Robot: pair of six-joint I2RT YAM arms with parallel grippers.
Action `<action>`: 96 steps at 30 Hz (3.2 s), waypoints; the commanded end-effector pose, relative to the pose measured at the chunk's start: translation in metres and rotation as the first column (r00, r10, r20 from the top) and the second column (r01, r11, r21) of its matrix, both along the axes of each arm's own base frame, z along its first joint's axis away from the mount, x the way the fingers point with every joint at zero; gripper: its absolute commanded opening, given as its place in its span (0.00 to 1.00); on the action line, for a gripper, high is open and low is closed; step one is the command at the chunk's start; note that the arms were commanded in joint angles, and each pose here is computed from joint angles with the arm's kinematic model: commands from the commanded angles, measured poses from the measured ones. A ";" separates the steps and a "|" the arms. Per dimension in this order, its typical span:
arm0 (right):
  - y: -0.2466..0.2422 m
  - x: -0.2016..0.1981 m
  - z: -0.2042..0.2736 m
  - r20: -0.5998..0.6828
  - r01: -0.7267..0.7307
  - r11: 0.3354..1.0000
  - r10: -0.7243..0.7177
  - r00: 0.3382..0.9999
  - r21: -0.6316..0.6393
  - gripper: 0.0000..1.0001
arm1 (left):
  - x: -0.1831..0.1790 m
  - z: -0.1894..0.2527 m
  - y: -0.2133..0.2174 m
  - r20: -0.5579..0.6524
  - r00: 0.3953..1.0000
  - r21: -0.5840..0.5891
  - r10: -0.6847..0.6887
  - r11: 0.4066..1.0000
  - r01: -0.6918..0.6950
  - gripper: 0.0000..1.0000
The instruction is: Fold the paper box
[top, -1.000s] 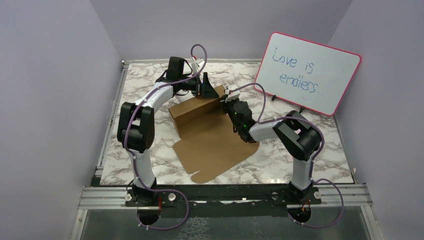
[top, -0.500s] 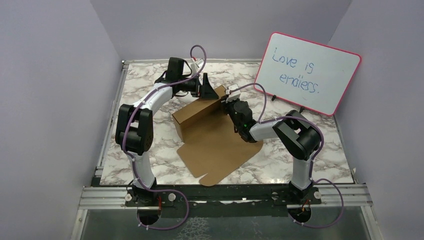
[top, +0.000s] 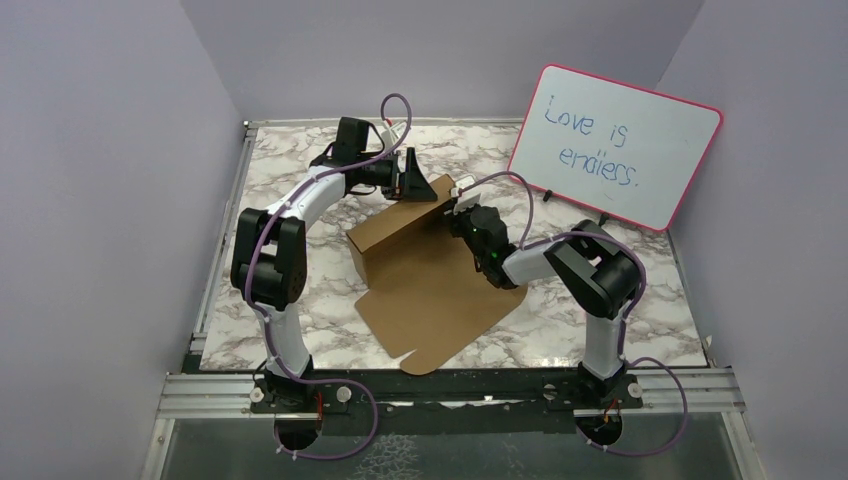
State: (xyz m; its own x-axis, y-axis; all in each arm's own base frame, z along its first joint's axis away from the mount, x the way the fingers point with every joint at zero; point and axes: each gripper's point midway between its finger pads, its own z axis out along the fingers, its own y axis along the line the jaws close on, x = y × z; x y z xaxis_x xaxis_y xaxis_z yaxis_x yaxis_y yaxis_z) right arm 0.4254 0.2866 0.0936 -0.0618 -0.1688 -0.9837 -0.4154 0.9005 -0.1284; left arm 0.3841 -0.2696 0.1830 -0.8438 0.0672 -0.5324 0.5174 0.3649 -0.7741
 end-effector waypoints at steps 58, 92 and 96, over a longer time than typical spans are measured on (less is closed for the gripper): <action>-0.097 -0.077 0.051 -0.142 0.270 0.927 -0.240 0.960 0.259 1.00 | -0.010 0.085 0.044 0.739 0.662 0.451 0.122 0.640 -0.622 0.90; -0.167 -0.122 0.057 -0.156 0.436 0.833 -0.407 0.900 0.341 1.00 | -0.043 0.019 0.024 0.742 0.519 0.571 -0.425 -0.006 -0.821 0.51; -0.168 -0.123 0.063 -0.144 0.431 0.831 -0.407 0.902 0.353 1.00 | -0.040 0.021 0.026 0.738 0.516 0.564 -0.434 -0.023 -0.826 0.40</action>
